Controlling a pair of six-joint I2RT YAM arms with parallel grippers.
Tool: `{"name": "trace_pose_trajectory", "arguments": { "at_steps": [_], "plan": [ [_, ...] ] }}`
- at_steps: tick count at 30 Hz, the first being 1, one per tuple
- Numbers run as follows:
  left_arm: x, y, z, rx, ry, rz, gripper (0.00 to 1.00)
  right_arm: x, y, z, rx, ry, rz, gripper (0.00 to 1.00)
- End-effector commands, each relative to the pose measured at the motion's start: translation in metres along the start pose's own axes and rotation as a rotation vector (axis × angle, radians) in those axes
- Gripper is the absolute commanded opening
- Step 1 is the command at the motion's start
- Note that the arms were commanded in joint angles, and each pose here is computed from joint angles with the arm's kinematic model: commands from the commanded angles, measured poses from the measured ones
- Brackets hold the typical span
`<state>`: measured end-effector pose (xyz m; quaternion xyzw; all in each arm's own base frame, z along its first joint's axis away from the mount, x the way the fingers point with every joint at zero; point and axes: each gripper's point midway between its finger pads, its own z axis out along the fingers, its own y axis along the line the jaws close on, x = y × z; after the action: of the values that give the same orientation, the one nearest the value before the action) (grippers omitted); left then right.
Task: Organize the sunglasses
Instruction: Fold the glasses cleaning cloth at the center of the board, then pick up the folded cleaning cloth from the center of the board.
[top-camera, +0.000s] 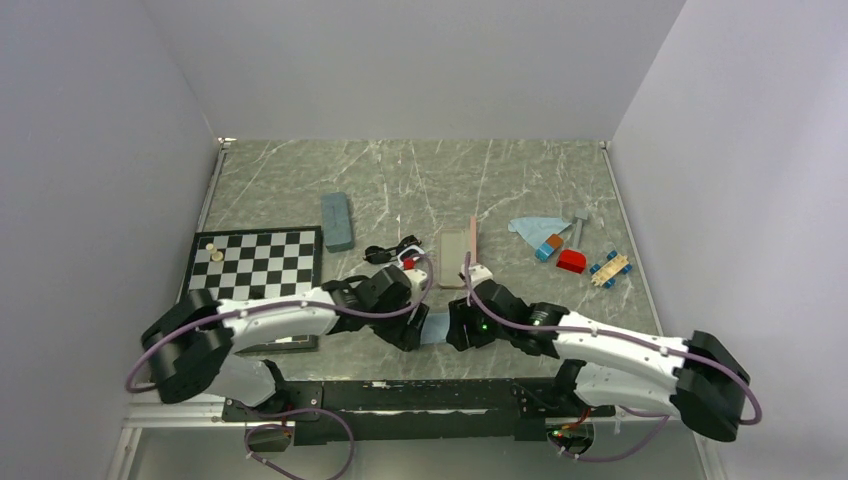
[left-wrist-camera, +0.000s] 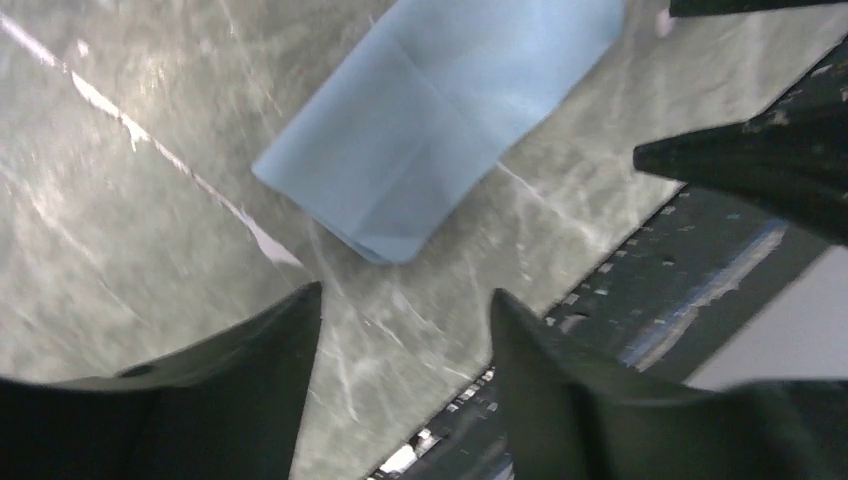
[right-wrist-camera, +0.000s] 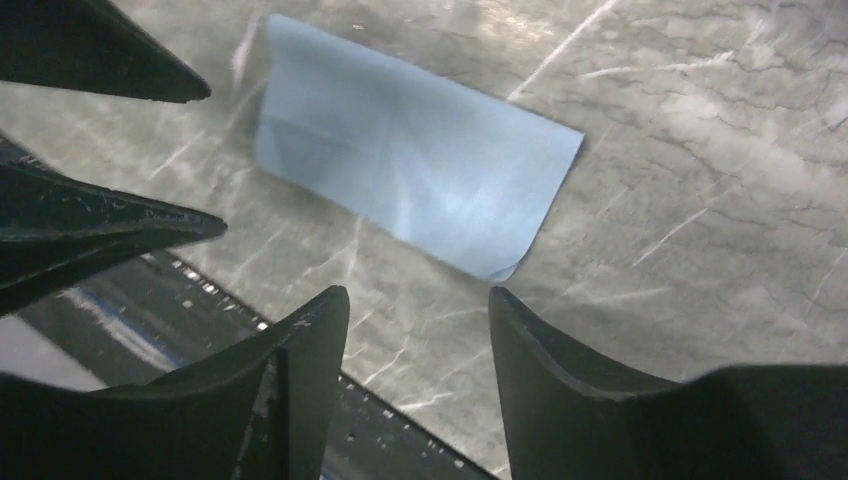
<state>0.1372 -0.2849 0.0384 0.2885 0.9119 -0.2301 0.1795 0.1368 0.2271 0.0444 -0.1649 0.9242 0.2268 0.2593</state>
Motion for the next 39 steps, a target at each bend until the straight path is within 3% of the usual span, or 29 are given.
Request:
{"name": "trace_pose_trajectory", "arguments": {
  "at_steps": [1, 3, 7, 12, 16, 30, 39],
  "plan": [
    [-0.002, -0.014, -0.03, 0.062, -0.074, -0.082, 0.79, -0.011, 0.011, -0.023, -0.055, -0.085, 0.055, 0.61],
    [-0.004, -0.006, -0.036, 0.026, -0.104, -0.135, 0.87, -0.025, 0.007, -0.031, -0.035, -0.165, 0.103, 0.64],
    [-0.021, -0.001, -0.034, -0.001, -0.14, -0.25, 0.81, -0.046, -0.003, -0.034, 0.045, -0.264, 0.208, 0.63],
    [-0.019, 0.006, -0.016, -0.078, -0.052, -0.322, 0.68, -0.036, -0.013, -0.018, 0.158, -0.188, 0.31, 0.55],
    [-0.005, 0.018, -0.004, -0.142, -0.01, -0.372, 0.67, -0.025, -0.015, -0.004, 0.172, -0.149, 0.324, 0.54],
    [0.01, 0.039, 0.021, -0.301, 0.059, -0.477, 0.47, -0.018, -0.028, 0.024, 0.29, -0.107, 0.309, 0.46],
    [0.012, 0.04, 0.02, -0.378, 0.08, -0.47, 0.35, -0.011, -0.025, 0.024, 0.325, -0.064, 0.267, 0.21]
  ]
}}
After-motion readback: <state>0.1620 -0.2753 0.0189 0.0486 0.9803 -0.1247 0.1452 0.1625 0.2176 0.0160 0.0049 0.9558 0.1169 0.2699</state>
